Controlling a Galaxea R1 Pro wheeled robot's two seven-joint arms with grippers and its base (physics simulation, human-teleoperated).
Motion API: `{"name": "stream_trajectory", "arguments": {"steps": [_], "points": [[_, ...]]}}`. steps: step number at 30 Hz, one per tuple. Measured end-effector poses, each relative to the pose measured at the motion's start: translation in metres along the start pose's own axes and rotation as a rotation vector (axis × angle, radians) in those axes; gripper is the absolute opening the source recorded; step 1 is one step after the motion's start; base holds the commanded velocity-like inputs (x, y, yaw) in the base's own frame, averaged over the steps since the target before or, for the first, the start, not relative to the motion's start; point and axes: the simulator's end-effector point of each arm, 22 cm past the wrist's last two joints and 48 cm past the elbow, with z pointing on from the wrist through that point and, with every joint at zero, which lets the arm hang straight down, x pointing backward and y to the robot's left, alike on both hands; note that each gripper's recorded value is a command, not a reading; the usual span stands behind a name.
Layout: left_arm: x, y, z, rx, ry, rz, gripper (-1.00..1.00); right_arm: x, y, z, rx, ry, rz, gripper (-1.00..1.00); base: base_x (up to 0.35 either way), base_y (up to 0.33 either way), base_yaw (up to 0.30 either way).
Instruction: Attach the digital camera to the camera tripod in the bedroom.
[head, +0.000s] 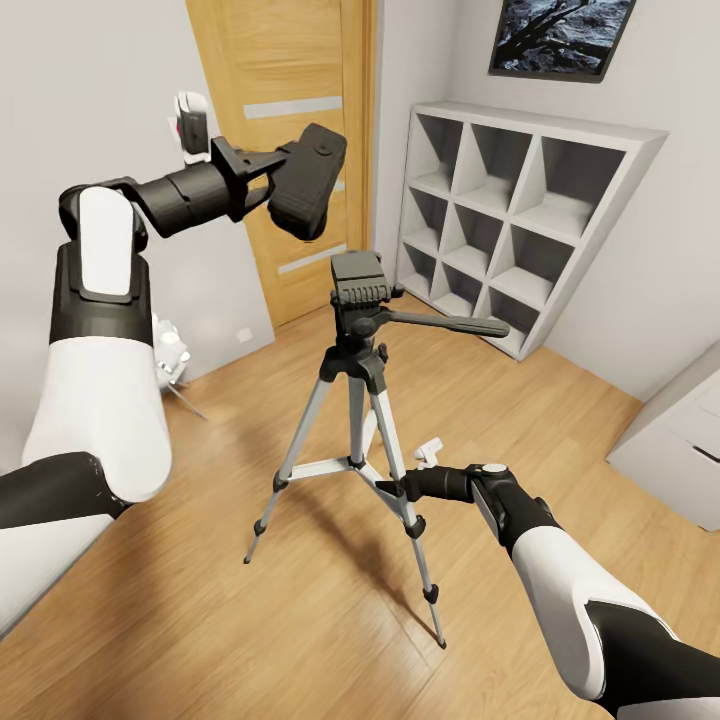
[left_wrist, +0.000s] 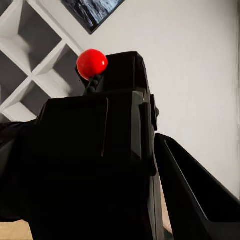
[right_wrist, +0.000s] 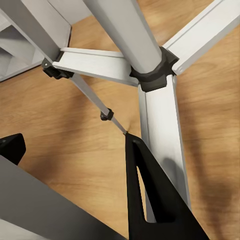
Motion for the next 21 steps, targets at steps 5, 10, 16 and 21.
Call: {"name": "stream_trajectory", "arguments": {"steps": [5, 10, 16, 21], "points": [[-0.009, -0.002, -0.005, -0.05, -0.017, 0.07, -1.0, 0.0, 0.0, 0.0, 0.0, 0.0, 0.0, -1.0, 0.0, 0.0, 0.0], [0.003, 0.005, 0.001, -0.121, 0.031, 0.142, -1.0, 0.0, 0.0, 0.0, 0.0, 0.0, 0.0, -1.0, 0.0, 0.0, 0.0], [0.004, -0.003, 0.007, -0.166, 0.108, 0.278, -1.0, 0.0, 0.0, 0.0, 0.0, 0.0, 0.0, -1.0, 0.0, 0.0, 0.0], [-0.017, -0.032, 0.017, -0.172, 0.136, 0.394, -1.0, 0.0, 0.0, 0.0, 0.0, 0.0, 0.0, -1.0, 0.0, 0.0, 0.0]]}}
